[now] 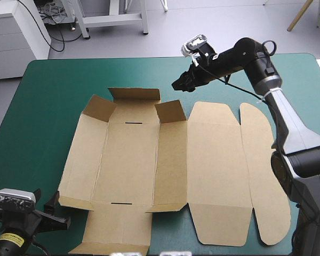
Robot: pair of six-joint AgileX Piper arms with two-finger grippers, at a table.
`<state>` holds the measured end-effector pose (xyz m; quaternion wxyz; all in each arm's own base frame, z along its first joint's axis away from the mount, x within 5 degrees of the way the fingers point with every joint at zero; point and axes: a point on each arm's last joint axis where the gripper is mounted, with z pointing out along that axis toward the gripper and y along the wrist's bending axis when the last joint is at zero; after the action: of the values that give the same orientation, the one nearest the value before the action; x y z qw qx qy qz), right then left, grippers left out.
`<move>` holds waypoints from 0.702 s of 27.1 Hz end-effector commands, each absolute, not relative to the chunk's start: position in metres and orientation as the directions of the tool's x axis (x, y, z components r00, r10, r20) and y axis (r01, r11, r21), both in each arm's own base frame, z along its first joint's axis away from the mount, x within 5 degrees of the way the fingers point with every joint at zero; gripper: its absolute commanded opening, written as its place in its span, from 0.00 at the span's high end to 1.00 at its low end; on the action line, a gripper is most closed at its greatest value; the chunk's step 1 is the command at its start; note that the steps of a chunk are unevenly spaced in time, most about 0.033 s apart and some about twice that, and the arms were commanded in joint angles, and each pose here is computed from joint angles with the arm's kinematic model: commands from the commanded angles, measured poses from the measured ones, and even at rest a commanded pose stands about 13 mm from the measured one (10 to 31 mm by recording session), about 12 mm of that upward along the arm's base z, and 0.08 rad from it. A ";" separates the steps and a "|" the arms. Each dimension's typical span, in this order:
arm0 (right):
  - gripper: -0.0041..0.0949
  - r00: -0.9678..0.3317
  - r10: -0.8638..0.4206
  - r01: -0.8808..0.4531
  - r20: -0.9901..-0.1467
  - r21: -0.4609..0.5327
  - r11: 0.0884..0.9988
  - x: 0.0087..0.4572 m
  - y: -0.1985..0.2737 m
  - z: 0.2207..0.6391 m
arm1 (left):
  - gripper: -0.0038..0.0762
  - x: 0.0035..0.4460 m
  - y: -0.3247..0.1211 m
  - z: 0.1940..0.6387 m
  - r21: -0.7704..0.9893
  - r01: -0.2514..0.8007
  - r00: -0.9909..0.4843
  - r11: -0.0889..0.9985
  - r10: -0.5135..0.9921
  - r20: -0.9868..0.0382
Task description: Fold the box
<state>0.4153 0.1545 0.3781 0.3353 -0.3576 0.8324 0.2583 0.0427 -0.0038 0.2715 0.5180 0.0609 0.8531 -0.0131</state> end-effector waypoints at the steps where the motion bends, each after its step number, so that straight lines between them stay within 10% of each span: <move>1: 0.41 -0.552 -0.295 -0.670 -0.779 0.204 0.714 0.375 0.134 0.445 | 0.35 0.042 -0.004 0.300 0.000 0.103 -0.368 0.995 0.038 -0.929; 10: 0.52 -0.403 -0.201 -0.584 -0.893 0.082 0.807 0.270 0.099 0.540 | 0.34 0.057 -0.016 0.346 -0.145 0.148 -0.495 0.978 -0.053 -0.867; 19: 0.52 -0.487 -0.219 -0.490 -0.845 0.057 0.870 0.164 0.063 0.505 | 0.34 0.077 -0.025 0.367 -0.125 0.235 -0.661 0.964 0.064 -0.748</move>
<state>0.1948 0.0744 0.5071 0.4351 -0.2298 0.8560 0.1585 0.0689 -0.0220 0.3537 0.3910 0.0807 0.9120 -0.0942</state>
